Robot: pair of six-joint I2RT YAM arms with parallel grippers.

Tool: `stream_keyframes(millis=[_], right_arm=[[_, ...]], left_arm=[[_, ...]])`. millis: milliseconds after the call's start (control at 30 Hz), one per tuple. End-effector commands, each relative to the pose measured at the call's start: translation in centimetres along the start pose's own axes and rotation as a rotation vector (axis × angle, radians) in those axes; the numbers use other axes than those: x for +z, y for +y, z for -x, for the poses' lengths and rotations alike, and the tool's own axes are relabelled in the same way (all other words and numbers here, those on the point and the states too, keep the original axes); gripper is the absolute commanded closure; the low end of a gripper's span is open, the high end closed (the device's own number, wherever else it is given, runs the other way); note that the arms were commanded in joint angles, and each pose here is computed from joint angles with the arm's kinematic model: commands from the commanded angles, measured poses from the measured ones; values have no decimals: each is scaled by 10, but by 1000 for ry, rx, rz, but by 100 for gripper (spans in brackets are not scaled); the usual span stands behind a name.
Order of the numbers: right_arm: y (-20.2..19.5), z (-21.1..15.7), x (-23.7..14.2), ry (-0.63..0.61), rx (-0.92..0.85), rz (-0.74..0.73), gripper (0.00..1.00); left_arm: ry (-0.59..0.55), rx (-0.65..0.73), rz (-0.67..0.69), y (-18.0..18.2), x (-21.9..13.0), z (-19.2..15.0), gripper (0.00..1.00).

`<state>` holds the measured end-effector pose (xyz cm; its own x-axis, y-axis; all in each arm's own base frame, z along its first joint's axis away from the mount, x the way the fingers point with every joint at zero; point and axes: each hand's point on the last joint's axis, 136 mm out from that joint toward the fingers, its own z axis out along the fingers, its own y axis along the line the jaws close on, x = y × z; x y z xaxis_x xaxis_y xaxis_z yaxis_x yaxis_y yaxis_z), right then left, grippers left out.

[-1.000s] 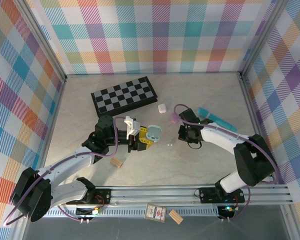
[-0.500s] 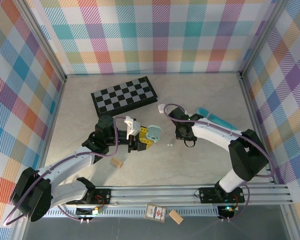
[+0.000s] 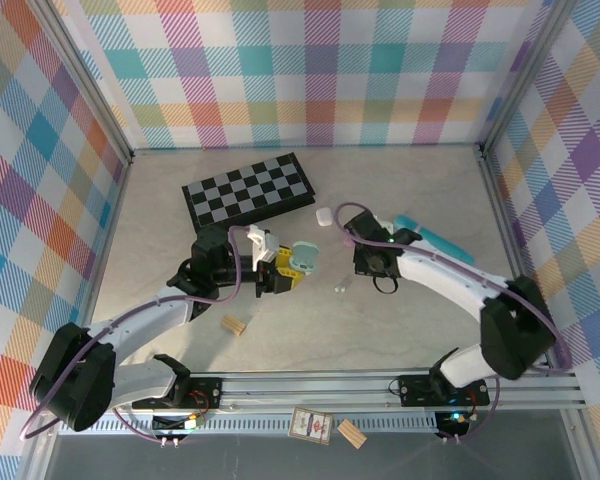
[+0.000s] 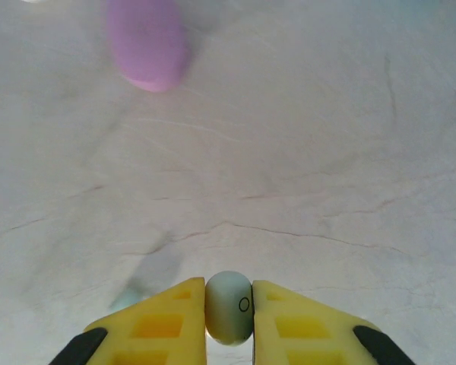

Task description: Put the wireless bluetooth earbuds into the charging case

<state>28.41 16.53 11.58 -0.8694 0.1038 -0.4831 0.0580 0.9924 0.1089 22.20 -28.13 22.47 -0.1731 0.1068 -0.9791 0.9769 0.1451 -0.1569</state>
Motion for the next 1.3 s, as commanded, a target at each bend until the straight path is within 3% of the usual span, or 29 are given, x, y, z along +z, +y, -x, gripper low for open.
stream_keyframes(millis=[0,333,567,867,1267], right_arm=[[31,10,-24,-77,-120,193,81],[88,16,-119,-315,-383,639,81],[121,8,-158,-351,-499,826,82],[148,4,-164,-351,-576,869,82],[145,2,-145,-321,-597,789,82]], left_arm=[[-23,24,-2,6,1,7,61],[-5,26,-4,14,7,6,61],[-8,27,-22,10,6,8,61],[-26,43,-54,2,4,15,61],[-39,46,-66,-3,2,21,61]])
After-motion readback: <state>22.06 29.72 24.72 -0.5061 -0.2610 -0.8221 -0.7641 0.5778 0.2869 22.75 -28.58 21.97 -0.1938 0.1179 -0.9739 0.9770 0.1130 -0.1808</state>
